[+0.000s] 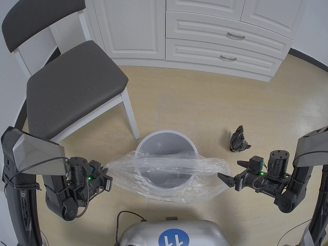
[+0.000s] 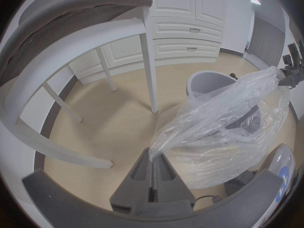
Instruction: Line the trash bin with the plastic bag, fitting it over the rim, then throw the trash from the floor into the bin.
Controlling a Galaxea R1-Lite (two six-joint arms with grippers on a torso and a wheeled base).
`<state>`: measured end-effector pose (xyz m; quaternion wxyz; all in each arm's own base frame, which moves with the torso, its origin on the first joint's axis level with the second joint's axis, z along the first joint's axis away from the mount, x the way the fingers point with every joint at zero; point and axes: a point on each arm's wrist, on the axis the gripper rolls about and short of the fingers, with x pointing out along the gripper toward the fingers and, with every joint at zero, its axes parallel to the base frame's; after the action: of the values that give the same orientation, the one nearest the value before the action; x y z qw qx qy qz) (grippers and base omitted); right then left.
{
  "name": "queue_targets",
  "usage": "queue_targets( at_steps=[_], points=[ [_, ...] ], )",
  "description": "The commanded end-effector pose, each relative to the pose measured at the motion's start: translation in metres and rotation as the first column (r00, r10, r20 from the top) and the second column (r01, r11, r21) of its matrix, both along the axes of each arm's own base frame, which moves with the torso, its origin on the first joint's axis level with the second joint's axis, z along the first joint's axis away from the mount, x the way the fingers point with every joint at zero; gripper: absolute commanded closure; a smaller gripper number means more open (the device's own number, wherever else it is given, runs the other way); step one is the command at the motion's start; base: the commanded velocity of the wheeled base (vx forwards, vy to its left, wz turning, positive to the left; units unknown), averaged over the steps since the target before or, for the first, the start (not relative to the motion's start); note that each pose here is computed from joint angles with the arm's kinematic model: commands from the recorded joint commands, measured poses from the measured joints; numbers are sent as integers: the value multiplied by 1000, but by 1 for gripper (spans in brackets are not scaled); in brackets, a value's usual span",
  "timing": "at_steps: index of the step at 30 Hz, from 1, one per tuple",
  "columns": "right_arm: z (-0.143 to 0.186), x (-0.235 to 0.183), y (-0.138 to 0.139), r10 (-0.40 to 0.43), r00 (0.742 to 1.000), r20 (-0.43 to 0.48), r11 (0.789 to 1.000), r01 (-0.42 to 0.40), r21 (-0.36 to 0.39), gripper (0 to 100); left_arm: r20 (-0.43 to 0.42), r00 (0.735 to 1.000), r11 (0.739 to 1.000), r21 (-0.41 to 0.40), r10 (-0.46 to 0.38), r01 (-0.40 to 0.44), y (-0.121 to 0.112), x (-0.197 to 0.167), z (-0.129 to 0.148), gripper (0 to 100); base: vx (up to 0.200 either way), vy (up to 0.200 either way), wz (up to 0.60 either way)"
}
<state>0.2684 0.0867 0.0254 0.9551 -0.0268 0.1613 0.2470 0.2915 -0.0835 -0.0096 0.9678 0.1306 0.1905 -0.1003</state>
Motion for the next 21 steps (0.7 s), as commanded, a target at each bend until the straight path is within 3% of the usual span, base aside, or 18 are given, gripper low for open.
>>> queue_targets(
  at_steps=[1,12,21],
  points=[
    [-22,16,-19,-22,999,-46,1000,22,7,0,-31,999,1000,11,10,-9,1,4,-14,100,0,0,0],
    [-30,25,-48,4,998,-69,998,0,60,0,-46,999,1000,14,27,-27,5,11,-25,100,0,0,0],
    [-31,28,-82,90,994,-68,986,-79,148,0,-40,998,999,15,45,-44,11,14,-25,100,0,0,0]
  ],
)
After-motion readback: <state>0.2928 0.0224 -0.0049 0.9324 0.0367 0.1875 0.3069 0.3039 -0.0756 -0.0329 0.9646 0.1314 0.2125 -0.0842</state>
